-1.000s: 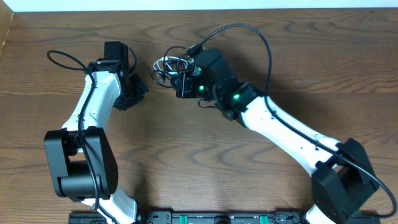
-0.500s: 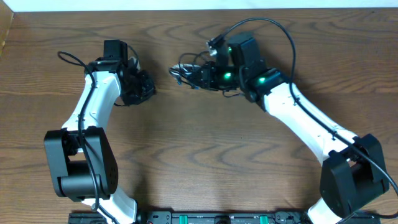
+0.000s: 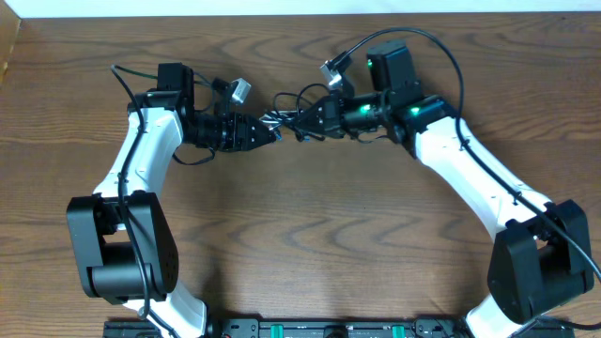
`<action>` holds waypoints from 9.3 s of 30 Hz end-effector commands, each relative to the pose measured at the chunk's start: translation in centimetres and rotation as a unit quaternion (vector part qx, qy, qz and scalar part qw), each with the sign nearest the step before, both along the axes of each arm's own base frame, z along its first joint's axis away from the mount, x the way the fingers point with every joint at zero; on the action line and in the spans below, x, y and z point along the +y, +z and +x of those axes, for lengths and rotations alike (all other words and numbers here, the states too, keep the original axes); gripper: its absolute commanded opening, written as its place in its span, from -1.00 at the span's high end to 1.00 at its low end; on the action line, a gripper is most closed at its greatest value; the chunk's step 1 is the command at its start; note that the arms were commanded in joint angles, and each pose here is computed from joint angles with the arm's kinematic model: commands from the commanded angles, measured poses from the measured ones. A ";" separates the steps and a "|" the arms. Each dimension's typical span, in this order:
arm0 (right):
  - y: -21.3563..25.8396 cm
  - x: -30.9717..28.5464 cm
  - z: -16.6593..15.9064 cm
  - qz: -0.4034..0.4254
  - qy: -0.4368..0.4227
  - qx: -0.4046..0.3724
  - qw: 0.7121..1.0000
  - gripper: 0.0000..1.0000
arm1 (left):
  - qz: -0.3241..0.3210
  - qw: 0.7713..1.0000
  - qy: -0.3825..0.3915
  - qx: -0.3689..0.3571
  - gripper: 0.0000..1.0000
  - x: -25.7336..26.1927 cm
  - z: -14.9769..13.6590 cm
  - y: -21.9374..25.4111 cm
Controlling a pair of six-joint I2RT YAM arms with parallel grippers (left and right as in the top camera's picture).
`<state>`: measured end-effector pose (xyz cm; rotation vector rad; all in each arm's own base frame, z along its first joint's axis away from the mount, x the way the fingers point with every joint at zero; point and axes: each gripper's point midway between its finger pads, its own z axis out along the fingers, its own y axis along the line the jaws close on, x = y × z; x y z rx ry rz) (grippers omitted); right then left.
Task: Untangle cables
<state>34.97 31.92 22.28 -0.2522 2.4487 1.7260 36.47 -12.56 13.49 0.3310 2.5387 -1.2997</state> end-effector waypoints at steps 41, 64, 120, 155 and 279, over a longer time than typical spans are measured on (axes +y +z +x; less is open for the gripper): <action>2.6 -0.4 -2.0 0.063 0.086 -0.066 0.992 0.98 | -0.134 0.915 0.225 0.307 -0.48 -4.4 4.0 3.8; 3.7 0.0 -1.7 0.079 0.075 -0.030 0.994 0.98 | 0.169 0.949 0.226 0.143 0.85 2.3 2.5 -4.2; -1.9 -7.1 6.4 -0.146 -0.109 -0.130 0.975 0.97 | 0.284 0.903 0.299 0.120 0.85 7.0 3.2 -6.0; -8.3 -2.3 6.9 -0.346 -0.045 -0.223 0.910 0.98 | 0.251 0.917 0.283 0.131 0.85 5.6 3.1 -5.6; -19.9 17.0 -1.9 -0.247 -0.049 -0.375 0.892 0.98 | -0.145 0.559 0.532 0.620 0.85 9.3 0.9 -0.7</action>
